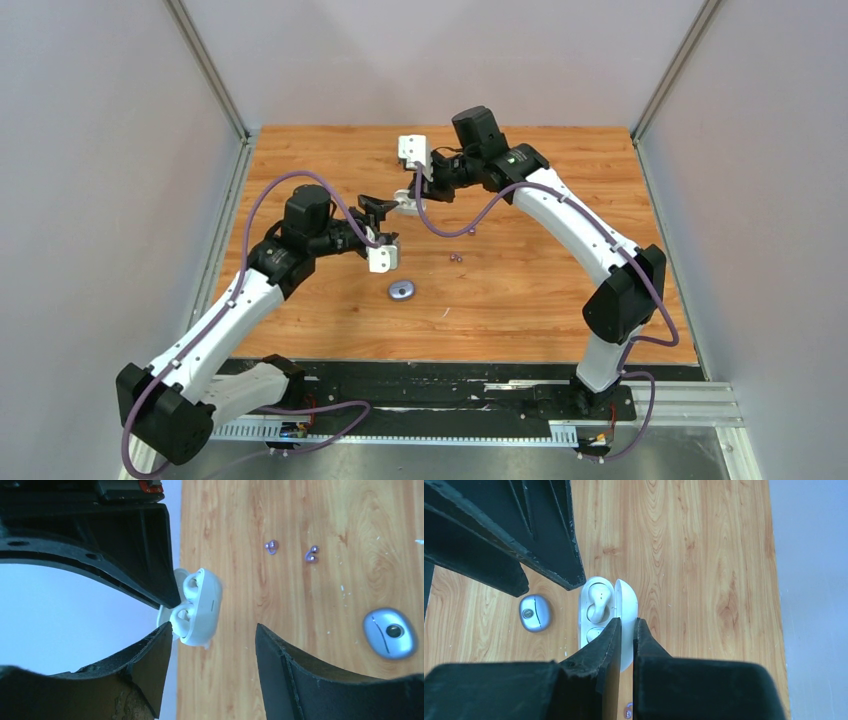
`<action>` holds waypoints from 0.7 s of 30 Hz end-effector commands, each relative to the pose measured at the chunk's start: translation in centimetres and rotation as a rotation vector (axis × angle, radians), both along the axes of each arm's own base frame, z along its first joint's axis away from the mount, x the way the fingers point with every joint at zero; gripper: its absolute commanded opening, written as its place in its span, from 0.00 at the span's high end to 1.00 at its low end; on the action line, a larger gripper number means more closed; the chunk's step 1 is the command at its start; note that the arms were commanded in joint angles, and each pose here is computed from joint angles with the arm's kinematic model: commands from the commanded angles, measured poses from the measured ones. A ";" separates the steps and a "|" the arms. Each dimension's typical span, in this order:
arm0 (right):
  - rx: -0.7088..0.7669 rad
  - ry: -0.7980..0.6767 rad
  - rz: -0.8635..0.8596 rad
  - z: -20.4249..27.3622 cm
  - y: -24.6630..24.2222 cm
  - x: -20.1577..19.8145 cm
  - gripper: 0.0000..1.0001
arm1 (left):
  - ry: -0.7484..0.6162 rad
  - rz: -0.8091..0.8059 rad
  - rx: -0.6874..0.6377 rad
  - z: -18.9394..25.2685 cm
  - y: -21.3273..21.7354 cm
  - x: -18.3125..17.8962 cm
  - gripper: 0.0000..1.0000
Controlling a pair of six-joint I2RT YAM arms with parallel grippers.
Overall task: Insert the wireless bluetooth earbuds into the charging case
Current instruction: Place the earbud in the charging case.
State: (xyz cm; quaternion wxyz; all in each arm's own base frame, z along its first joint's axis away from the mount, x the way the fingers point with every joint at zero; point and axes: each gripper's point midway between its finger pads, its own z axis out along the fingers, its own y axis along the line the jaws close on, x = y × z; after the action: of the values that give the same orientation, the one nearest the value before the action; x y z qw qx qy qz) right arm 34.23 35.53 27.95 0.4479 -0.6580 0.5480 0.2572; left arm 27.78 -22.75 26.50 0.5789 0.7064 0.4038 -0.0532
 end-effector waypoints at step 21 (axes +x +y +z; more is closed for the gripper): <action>0.066 -0.033 0.048 3.1 1.4 -0.7 1.00 | -0.191 -0.037 0.013 2.3 -0.9 2.2 0.28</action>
State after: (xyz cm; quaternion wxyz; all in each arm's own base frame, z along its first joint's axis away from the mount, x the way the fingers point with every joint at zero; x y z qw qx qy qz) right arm 34.14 36.01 28.86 0.4536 -0.6547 0.5438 0.2645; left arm 29.23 -23.95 25.88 0.5850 0.7295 0.3530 -0.0307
